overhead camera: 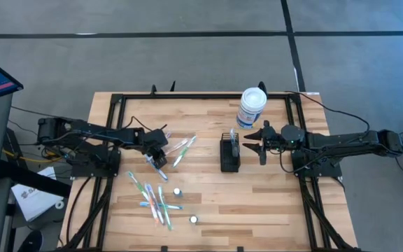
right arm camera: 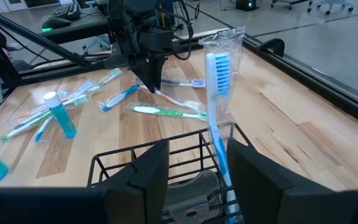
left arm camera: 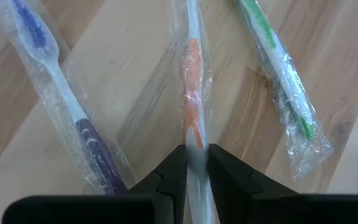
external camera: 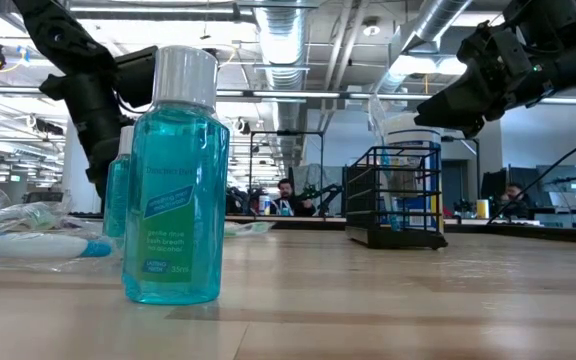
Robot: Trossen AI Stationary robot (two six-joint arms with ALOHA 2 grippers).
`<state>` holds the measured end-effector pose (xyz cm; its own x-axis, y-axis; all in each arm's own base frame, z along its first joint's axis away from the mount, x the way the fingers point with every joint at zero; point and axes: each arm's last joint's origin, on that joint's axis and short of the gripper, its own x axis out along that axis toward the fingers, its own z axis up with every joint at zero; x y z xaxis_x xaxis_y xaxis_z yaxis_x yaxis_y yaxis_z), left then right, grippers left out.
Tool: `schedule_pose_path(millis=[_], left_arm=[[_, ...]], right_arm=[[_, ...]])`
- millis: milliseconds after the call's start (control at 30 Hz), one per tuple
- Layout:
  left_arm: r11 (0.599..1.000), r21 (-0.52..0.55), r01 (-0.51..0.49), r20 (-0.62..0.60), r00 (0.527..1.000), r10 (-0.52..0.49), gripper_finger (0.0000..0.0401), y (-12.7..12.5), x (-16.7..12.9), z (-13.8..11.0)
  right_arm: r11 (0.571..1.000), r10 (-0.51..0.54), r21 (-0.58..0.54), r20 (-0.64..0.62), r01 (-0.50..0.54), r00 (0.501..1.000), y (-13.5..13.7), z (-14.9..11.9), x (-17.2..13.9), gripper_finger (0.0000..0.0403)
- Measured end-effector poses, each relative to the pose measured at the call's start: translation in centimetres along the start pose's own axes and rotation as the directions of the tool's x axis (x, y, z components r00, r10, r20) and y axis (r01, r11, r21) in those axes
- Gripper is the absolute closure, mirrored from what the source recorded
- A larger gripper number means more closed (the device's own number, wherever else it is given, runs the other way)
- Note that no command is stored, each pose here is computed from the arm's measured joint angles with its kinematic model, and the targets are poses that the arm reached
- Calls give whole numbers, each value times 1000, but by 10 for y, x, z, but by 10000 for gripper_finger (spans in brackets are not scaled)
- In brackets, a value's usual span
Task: Pick & Place toothbrushing station
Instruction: Put the top orange toothbrush into the wire mesh organizer
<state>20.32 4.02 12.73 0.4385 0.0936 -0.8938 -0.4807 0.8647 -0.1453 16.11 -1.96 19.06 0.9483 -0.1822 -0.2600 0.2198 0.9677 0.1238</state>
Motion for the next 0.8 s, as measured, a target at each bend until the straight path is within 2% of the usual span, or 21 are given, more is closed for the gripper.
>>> schedule_pose_path(millis=[267, 433, 567, 733, 800], left_arm=[[996, 93, -7, -2, 1000, 8, 313, -5, 0, -2], [991, 135, -5, -3, 1000, 6, 314, -10, 0, -4], [988, 146, -44, 7, 999, 43, 333, -11, 0, -5], [988, 146, -48, 10, 999, 47, 386, -11, 0, -5], [988, 146, -48, 12, 999, 46, 388, -11, 0, -5]], right_arm=[[1000, 0, 0, 0, 0, 1000, 0, 0, 0, 253], [1000, 0, 0, 3, 0, 1000, 0, 0, 0, 257], [1000, 0, -2, 5, 0, 1000, 0, 0, 0, 261], [1000, 0, -2, 5, 0, 1000, 0, 0, 0, 267], [1000, 0, -2, 5, 0, 1000, 0, 0, 0, 269]])
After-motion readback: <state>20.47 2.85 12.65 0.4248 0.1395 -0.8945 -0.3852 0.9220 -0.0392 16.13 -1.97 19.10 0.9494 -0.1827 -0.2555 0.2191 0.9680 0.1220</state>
